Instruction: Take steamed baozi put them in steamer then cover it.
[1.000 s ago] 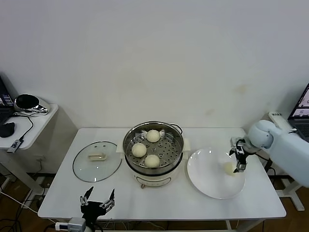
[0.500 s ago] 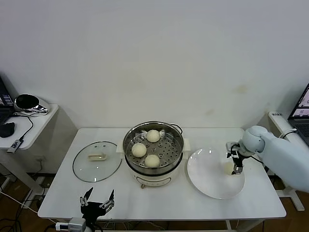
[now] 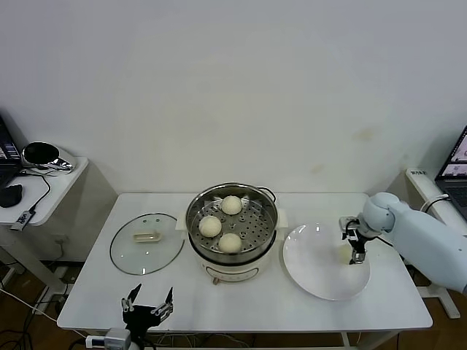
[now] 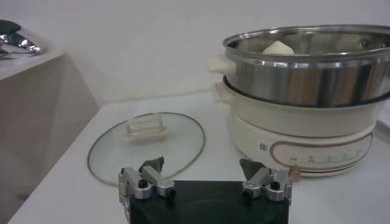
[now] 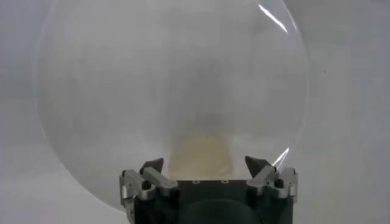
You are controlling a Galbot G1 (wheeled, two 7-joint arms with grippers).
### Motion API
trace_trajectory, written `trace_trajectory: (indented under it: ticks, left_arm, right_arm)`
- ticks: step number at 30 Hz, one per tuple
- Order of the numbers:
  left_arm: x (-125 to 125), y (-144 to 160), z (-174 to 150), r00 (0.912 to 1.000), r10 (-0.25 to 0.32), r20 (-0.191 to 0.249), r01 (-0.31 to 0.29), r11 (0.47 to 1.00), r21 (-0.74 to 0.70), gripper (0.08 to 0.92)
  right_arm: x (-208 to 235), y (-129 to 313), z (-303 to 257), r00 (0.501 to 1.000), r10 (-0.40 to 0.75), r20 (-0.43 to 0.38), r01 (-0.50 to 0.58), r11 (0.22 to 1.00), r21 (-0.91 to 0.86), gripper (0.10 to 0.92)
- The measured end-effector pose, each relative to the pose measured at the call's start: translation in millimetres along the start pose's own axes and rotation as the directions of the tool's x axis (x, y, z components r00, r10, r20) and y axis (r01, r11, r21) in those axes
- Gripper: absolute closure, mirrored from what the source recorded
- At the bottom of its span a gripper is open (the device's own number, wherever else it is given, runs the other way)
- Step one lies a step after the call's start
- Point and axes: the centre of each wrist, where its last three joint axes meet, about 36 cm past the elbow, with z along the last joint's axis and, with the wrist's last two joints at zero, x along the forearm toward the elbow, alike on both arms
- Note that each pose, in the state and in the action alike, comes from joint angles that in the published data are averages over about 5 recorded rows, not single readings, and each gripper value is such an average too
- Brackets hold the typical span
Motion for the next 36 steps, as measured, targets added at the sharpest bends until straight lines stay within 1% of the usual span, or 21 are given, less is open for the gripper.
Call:
trace_trajectory:
  ticks: [13, 16, 18, 21, 23, 28, 36]
  left_arm:
    - [-1, 0, 1, 1.0, 0.001, -0.002, -0.001, 1.0, 0.002, 0.177]
    - [-1, 0, 1, 1.0, 0.001, -0.002, -0.001, 1.0, 0.002, 0.177]
    - [-1, -1, 1, 1.0, 0.001, -0.002, -0.001, 1.0, 0.003, 0.177]
    - [-2, -1, 1, 1.0, 0.001, -0.001, -0.001, 1.0, 0.005, 0.177]
    - [-2, -1, 1, 1.0, 0.001, -0.002, -0.001, 1.0, 0.006, 0.177]
    - [-2, -2, 2, 1.0, 0.001, -0.004, -0.001, 1.0, 0.007, 0.177]
    - [-3, -2, 1, 1.0, 0.003, -0.002, -0.003, 1.0, 0.004, 0.177]
  right_arm:
    - [-7, -2, 7, 1.0, -0.002, -0.017, 0.002, 1.0, -0.015, 0.2]
    - [-8, -1, 8, 1.0, -0.004, -0.017, 0.004, 1.0, -0.017, 0.21]
    - [-9, -1, 8, 1.0, -0.005, -0.016, 0.004, 1.0, -0.018, 0.246]
    - [-9, -1, 8, 1.0, -0.005, -0.014, 0.005, 1.0, -0.02, 0.331]
    - [-9, -1, 8, 1.0, -0.005, -0.014, 0.005, 1.0, -0.022, 0.369]
    - [-7, -1, 10, 1.0, -0.006, -0.01, 0.006, 1.0, -0.027, 0.402]
    - [4, -3, 13, 1.0, -0.003, 0.008, 0.003, 0.999, -0.043, 0.419]
